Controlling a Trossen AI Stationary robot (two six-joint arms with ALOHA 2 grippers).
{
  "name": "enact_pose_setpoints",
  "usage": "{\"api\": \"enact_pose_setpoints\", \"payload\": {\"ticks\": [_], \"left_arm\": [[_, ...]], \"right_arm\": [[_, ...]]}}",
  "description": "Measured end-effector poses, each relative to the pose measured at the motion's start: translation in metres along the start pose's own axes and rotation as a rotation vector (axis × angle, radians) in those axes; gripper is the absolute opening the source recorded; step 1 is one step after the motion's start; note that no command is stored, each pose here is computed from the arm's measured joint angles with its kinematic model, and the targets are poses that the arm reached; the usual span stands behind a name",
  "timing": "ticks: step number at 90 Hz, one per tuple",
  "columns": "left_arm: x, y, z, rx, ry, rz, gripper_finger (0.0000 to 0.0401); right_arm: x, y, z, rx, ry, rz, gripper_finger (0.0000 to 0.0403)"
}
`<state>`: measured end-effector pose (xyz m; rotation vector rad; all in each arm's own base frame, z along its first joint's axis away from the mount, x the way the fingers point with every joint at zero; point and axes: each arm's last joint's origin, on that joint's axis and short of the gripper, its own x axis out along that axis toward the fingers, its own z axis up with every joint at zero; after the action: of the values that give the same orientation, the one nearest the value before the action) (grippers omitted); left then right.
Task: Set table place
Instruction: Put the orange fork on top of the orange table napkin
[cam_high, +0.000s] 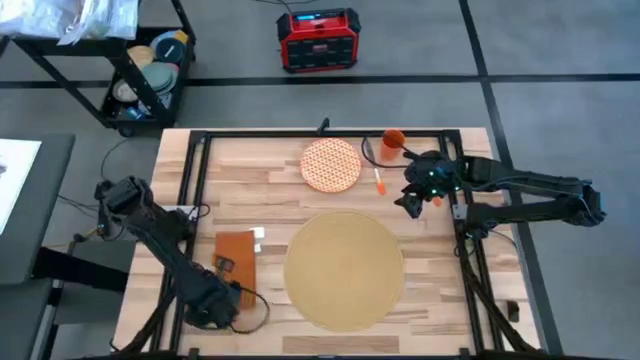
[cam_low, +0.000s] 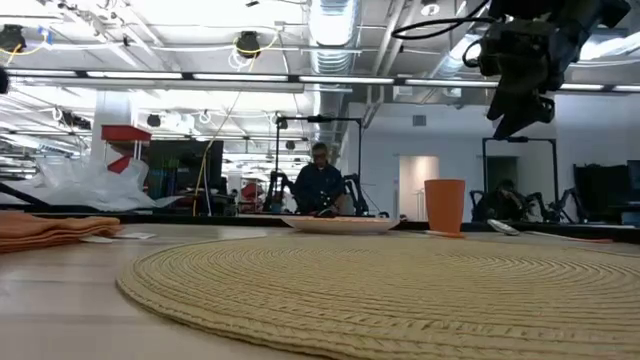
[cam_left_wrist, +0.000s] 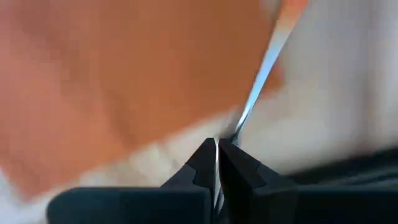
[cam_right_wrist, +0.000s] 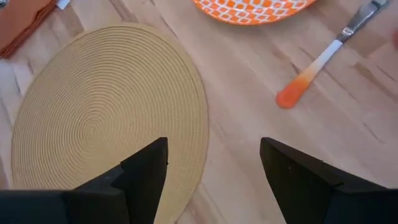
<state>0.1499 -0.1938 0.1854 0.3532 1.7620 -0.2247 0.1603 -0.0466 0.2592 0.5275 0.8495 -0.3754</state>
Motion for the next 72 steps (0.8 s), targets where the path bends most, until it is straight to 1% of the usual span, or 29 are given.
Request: {"api": "enact_pose_setpoints", "payload": {"ticks": [7,17,25,40,49,63,72], "left_arm": [[0.010,-0.007,-0.006,0.036,0.016,-0.017,0.0000],[0.017,-0.023,-0.006,0.108,-0.087,-0.077,0.0000],[0.020,-0.028,-0.005,0.103,-0.135,-0.102,0.0000],[0.026,-0.025,-0.009,0.079,-0.136,-0.032,0.0000],[0.031,-0.024,-0.009,0.061,-0.148,-0.028,0.0000],[0.032,-0.025,-0.005,0.072,-0.187,-0.060,0.0000],[0.031,-0.024,0.000,0.054,-0.212,-0.080,0.0000]], "right_arm": [[0.000,0.000,0.000,-0.001,0.000,0.000,0.0245],[0.000,0.000,0.000,-0.002,0.001,0.001,0.0245],[0.000,0.001,-0.001,0.005,0.011,0.022,0.0245],[0.000,0.002,0.000,0.007,0.008,0.036,0.0245],[0.000,0.002,0.002,0.015,-0.008,0.045,0.0245],[0.000,0.002,0.001,0.022,-0.004,0.052,0.0245],[0.000,0.003,0.001,0.022,0.001,0.058,0.0245]]}}
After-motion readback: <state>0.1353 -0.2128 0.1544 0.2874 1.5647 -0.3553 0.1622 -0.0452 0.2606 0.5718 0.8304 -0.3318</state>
